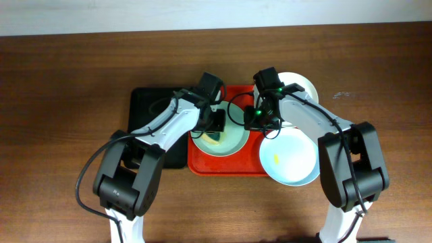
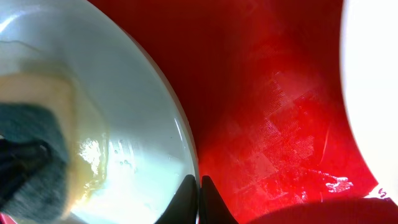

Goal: Clean dirty plates on tray and stack at the side
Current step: 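Carry the sponge with the left gripper onto the pale green plate, then rub the sponge over the pale green plate with the left gripper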

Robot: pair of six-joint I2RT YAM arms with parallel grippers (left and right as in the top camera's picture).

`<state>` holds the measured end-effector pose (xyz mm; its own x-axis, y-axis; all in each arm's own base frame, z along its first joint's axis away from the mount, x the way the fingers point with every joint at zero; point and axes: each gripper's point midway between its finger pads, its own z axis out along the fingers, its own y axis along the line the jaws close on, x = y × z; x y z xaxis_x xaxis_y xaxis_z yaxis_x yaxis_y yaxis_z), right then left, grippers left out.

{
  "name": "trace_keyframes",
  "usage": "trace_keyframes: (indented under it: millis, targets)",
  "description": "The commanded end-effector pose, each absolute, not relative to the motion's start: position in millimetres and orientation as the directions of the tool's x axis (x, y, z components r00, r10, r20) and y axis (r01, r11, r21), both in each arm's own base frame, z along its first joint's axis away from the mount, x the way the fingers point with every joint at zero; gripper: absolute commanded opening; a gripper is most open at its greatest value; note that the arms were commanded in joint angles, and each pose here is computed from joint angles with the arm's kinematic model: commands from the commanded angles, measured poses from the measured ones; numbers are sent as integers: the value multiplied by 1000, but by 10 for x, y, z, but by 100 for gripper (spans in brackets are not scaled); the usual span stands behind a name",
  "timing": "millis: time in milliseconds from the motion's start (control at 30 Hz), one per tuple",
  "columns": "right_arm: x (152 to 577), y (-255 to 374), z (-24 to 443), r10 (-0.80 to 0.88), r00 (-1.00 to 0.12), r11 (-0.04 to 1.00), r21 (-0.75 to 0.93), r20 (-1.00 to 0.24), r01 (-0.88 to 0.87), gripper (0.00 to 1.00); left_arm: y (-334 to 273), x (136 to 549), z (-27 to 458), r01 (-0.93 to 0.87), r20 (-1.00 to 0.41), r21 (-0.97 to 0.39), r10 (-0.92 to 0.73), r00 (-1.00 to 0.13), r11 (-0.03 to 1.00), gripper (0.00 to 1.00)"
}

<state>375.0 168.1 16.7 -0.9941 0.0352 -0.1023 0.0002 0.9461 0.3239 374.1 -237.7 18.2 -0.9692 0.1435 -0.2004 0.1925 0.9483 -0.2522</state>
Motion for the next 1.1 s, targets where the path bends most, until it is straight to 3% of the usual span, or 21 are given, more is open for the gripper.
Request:
trace_keyframes:
  millis: [0,100,267,733,867,967,1067]
  targets:
    - [3710,1652,82,26,-996,952,306,-89,-3,4,-2602,3616,293,210,-162,-365,160,-974,907,0]
    - [3709,1651,82,26,-996,952,306,-89,-3,4,-2424,3910,711,184,-248,-344,100,-963,921,0]
    - [3709,1651,82,26,-996,952,306,-89,-3,4,-2064,4166,1070,132,-389,-192,48,-920,972,0]
    - [3708,1651,82,26,-996,952,305,-89,-3,4,-2158,3856,134,125,-162,-105,107,-981,987,0]
    - [3701,1648,80,26,-996,953,304,-86,-2,4,-2499,3590,77,170,-54,-292,162,-985,941,0]
    - [3701,1648,80,26,-996,953,304,-86,-2,4,-2799,3499,209,220,-49,-458,223,-974,861,0]
    - [3699,1648,80,26,-996,953,304,-85,-1,4,-2814,3576,321,215,-66,-492,210,-976,844,0]
